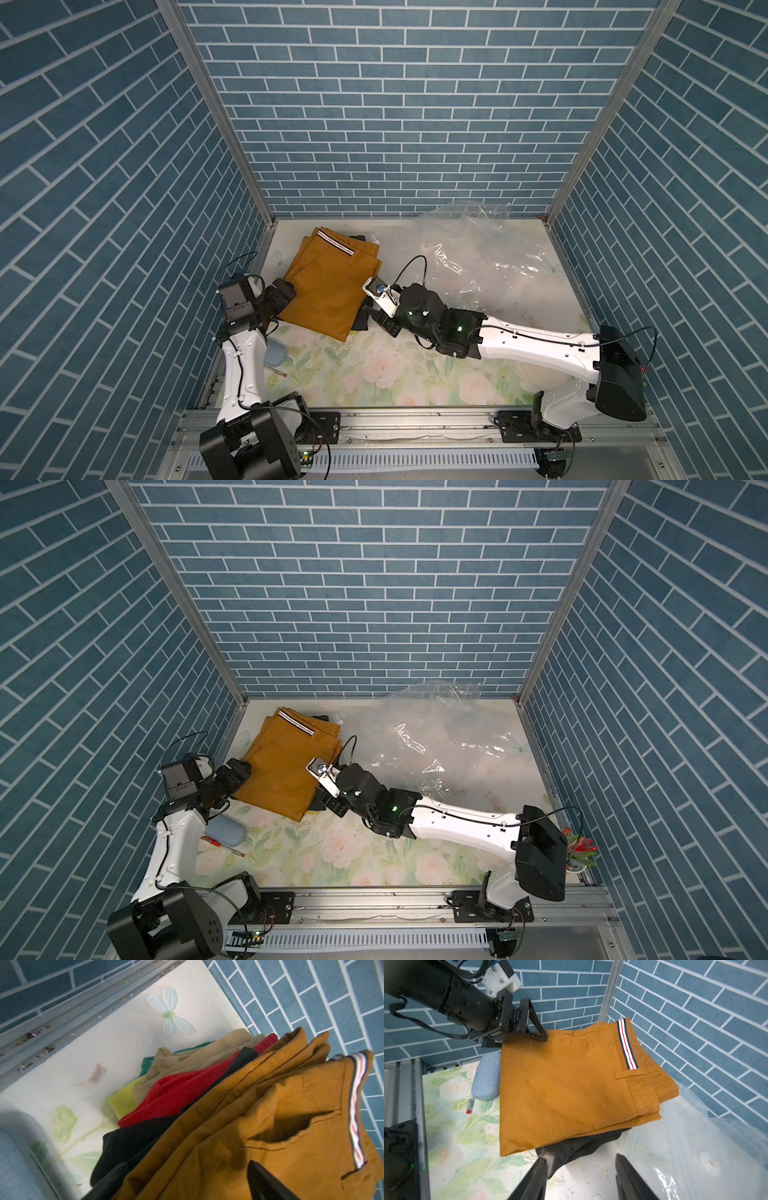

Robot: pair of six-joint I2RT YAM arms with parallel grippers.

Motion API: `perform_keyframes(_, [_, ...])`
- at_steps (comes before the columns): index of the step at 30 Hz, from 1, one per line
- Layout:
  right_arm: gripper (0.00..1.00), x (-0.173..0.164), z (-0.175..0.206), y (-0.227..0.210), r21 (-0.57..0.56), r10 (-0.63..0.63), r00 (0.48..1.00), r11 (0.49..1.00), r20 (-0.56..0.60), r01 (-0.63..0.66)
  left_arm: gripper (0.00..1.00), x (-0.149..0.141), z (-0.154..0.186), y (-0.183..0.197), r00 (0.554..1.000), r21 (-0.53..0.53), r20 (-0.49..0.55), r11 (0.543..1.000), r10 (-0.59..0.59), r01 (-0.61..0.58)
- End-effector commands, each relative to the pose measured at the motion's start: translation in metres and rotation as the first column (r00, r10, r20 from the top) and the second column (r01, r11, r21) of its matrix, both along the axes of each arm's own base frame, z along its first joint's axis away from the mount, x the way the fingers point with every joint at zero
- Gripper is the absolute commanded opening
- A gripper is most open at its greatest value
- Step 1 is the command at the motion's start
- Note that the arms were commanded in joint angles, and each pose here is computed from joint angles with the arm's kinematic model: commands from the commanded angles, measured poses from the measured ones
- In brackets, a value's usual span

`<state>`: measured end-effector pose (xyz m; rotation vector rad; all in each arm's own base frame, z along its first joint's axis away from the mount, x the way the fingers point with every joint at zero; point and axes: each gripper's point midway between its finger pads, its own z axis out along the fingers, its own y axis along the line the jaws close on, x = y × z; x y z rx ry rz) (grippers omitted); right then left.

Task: Take the trousers out of the vacuum bag
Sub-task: Place the trousers at the center of the board.

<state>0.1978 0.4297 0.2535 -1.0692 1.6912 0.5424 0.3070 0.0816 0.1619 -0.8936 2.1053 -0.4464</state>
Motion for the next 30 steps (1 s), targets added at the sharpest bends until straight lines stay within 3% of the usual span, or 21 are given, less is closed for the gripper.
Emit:
perform_keyframes(1, [0.55, 0.004, 0.024, -0.014, 0.156, -0.03, 0.994, 0.987, -0.106, 0.046, 1.0, 0.005, 0.042, -0.001, 0.995, 0.045, 0.094, 0.999, -0.032, 0.028])
perform_keyframes(6, [0.54, 0.019, 0.031, -0.033, 0.26, -0.056, 0.967, 0.958, -0.248, 0.122, 1.0, -0.003, 0.09, -0.001, 0.982, 0.174, 0.179, 0.984, -0.067, 0.036])
perform_keyframes(9, [0.52, 0.025, 0.033, -0.036, 0.311, -0.043, 0.948, 0.939, -0.316, 0.146, 1.0, -0.006, 0.11, -0.012, 0.962, 0.194, 0.241, 0.978, -0.129, 0.083])
perform_keyframes(14, [0.51, 0.034, 0.032, -0.03, 0.361, -0.022, 0.917, 0.915, -0.398, 0.179, 0.95, -0.005, 0.145, -0.047, 0.878, 0.162, 0.395, 0.961, -0.27, 0.223])
perform_keyframes(17, [0.51, 0.043, 0.025, -0.019, 0.356, -0.022, 0.898, 0.914, -0.439, 0.196, 0.95, -0.002, 0.148, -0.065, 0.844, 0.139, 0.433, 0.949, -0.315, 0.283])
perform_keyframes(24, [0.51, 0.081, -0.003, 0.002, 0.343, -0.061, 0.837, 0.894, -0.543, 0.288, 0.95, 0.006, 0.132, -0.114, 0.805, 0.147, 0.412, 0.903, -0.426, 0.403])
perform_keyframes(30, [0.51, 0.112, -0.028, 0.013, 0.336, -0.053, 0.781, 0.883, -0.622, 0.328, 0.97, 0.003, 0.119, -0.132, 0.793, 0.159, 0.374, 0.876, -0.481, 0.456])
